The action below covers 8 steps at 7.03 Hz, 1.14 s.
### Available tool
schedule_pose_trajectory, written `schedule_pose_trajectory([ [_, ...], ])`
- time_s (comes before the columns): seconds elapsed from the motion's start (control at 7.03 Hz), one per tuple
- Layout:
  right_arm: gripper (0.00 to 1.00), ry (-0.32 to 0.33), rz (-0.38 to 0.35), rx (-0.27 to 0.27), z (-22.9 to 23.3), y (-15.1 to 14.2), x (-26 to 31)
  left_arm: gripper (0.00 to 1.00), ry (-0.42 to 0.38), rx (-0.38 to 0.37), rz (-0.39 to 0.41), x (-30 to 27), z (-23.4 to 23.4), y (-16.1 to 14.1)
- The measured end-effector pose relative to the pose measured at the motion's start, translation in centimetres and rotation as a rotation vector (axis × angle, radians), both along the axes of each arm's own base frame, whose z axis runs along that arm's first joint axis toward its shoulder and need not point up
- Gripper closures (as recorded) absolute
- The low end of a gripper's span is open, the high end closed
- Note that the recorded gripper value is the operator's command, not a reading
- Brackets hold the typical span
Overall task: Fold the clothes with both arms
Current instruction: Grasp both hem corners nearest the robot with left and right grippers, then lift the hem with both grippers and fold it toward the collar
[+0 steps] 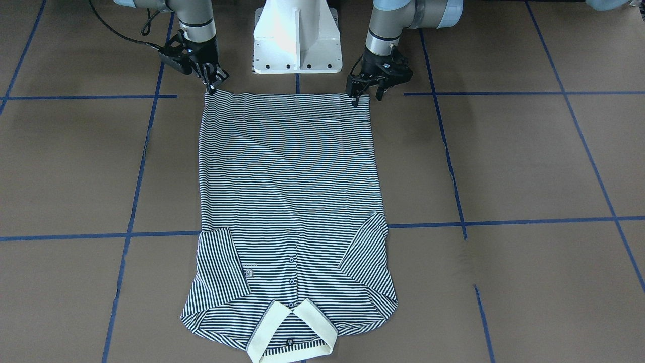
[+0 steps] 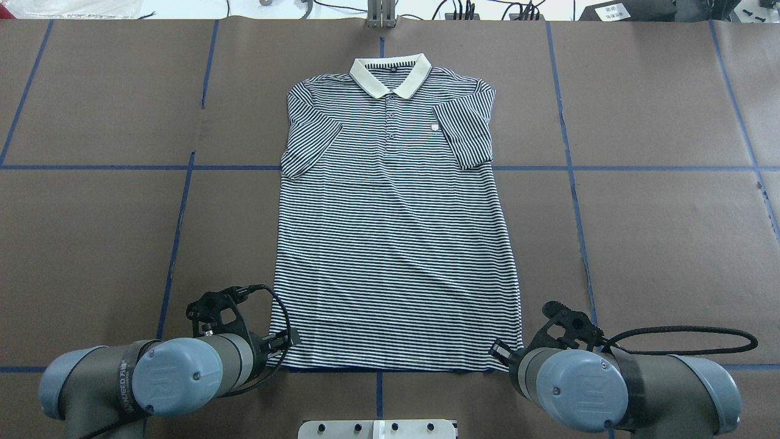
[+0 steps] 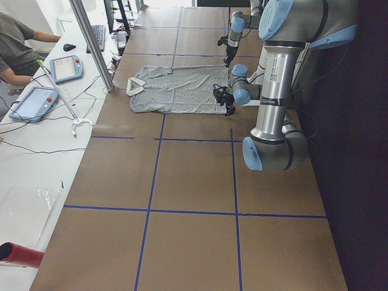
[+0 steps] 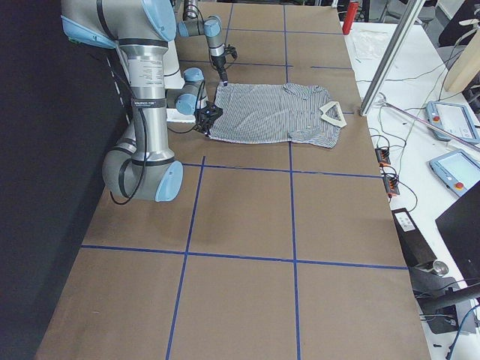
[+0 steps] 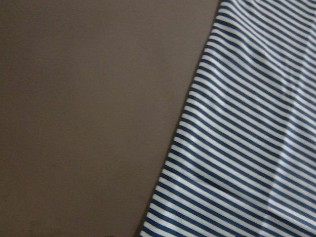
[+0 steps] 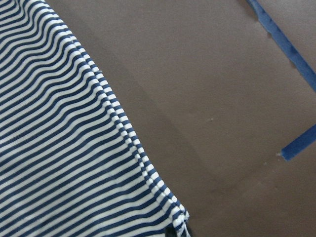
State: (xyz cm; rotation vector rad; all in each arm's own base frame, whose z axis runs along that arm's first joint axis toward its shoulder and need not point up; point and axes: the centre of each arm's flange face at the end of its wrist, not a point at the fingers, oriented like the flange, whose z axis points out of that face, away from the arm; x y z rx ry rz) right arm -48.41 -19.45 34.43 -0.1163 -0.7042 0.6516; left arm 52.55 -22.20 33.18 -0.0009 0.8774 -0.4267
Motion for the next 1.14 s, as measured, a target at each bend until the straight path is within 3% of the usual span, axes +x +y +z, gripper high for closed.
schedule_pose_trajectory([
  [0.14, 1.00, 0.000, 0.000, 0.000, 0.0, 0.0, 0.0, 1.00, -0.002, -0.008, 0.001, 0.1, 0.1, 0.5],
  [0.71, 1.00, 0.002, 0.000, -0.001, 0.1, 0.0, 0.0, 1.00, 0.022, -0.026, 0.000, -0.4, -1.2, 1.2],
  [1.14, 1.00, -0.011, -0.005, -0.001, -0.4, 0.3, 0.5, 1.00, 0.095, -0.060, -0.007, -3.5, -5.7, 2.8],
])
